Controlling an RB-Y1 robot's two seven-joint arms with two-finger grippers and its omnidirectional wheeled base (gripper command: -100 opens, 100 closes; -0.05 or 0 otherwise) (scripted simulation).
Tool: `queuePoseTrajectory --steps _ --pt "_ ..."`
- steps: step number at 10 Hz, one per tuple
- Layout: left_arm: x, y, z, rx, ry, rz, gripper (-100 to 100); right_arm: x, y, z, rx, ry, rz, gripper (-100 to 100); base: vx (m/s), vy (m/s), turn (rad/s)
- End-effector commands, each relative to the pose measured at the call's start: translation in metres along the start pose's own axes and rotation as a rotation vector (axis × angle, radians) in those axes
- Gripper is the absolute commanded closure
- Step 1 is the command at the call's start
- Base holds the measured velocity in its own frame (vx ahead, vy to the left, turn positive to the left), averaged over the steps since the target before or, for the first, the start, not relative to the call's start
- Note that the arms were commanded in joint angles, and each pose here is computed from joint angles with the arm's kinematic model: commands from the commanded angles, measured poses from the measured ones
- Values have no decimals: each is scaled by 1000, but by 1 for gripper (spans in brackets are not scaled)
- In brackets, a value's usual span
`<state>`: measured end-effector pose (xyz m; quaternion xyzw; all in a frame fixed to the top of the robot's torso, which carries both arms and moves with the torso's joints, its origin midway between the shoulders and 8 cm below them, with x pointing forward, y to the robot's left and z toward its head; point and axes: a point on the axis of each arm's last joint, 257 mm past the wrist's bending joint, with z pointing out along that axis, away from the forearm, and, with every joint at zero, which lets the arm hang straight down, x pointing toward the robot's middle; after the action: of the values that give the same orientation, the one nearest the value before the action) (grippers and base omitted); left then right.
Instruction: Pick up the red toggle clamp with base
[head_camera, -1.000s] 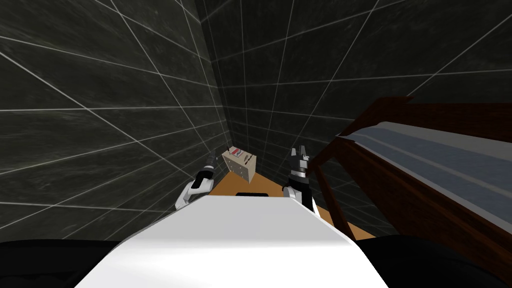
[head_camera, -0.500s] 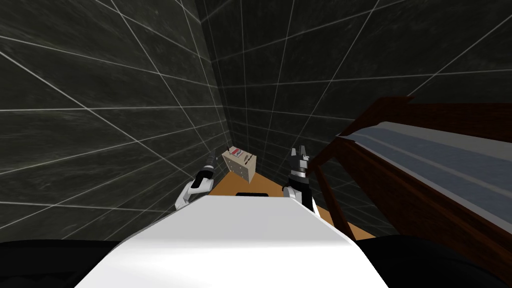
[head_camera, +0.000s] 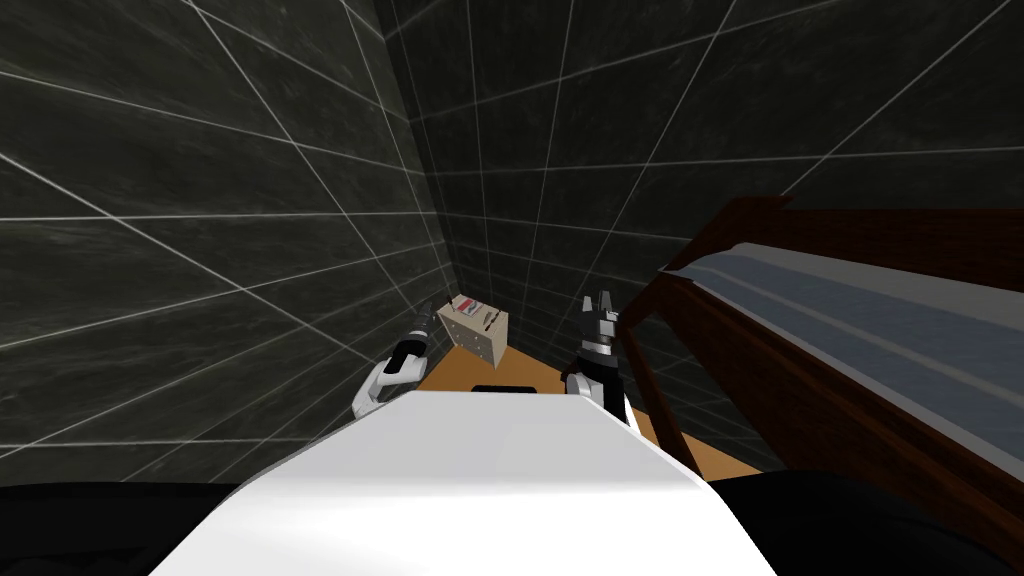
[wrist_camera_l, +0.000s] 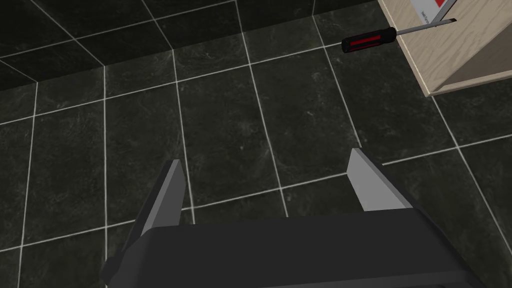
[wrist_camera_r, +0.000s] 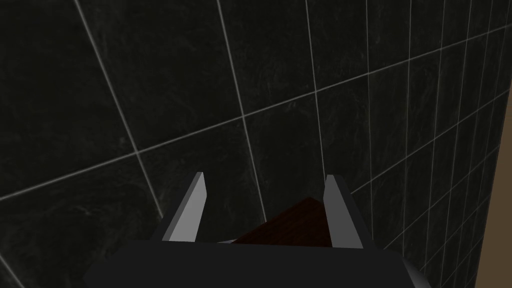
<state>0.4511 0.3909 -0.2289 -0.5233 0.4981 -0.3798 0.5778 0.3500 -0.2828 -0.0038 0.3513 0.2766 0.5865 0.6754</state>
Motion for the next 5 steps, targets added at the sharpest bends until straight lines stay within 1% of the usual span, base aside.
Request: queuePoseTrajectory --steps 1,2,3,5 --pt "-3 11 6 -25 3 11 -100 0 0 0 0 0 0 0 60 -65 -203" --pt "-3 11 6 -25 3 11 -100 0 0 0 0 0 0 0 37 -40 -126" --pt "-3 11 6 -25 3 11 -100 0 0 0 0 0 0 0 0 0 0" --pt "-3 11 6 -25 3 11 -100 0 0 0 0 0 0 0 -17 18 57"
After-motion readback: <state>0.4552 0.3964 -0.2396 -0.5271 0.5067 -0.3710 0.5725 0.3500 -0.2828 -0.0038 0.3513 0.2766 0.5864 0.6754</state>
